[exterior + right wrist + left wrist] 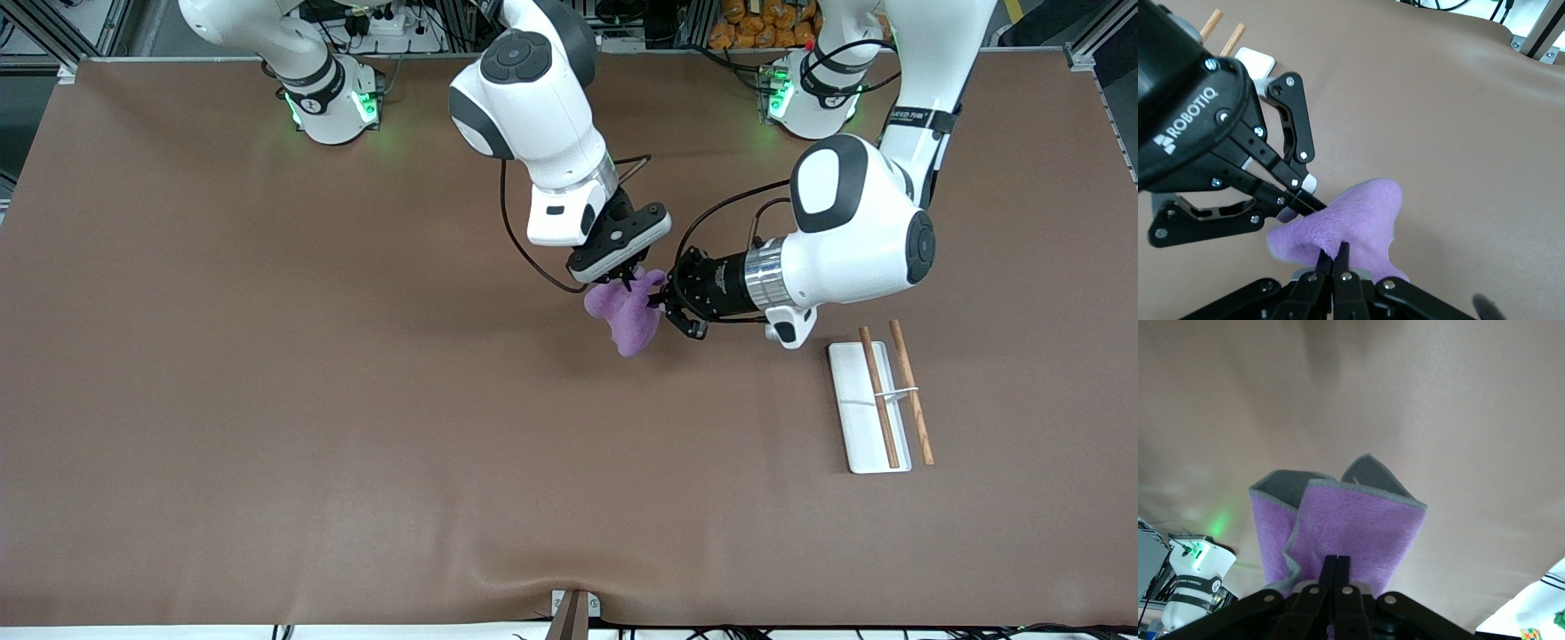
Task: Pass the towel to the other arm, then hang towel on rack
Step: 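Close the left gripper on the towel beside the right gripper, then carry the towel with the left gripper while the right gripper releases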
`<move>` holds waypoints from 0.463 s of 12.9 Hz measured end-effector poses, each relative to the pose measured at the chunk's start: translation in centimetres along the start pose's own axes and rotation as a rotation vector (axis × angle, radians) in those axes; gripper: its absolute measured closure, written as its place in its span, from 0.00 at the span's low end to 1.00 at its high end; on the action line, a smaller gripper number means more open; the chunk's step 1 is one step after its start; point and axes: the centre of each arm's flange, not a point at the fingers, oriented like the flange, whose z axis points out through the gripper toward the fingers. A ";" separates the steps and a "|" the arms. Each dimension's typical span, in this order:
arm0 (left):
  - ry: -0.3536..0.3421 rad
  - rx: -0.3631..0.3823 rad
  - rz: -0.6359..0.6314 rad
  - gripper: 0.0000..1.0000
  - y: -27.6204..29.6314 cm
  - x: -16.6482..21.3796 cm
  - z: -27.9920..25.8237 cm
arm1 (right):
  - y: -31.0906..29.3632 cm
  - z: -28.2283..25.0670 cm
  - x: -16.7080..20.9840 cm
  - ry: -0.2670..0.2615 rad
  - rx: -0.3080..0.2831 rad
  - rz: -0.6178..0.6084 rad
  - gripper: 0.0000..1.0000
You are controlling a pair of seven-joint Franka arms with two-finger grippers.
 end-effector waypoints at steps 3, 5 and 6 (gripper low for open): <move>-0.003 -0.013 0.014 0.99 0.3 -0.6 -0.6 | 0.0 0.0 0.0 0.001 0.000 0.000 0.98; 0.017 -0.022 0.038 0.99 0.6 -0.4 -1.0 | 0.0 0.0 0.0 0.002 0.001 0.000 0.98; 0.036 -0.030 0.054 0.99 0.8 -0.2 -1.5 | -0.1 0.0 0.0 0.002 0.001 -0.001 0.95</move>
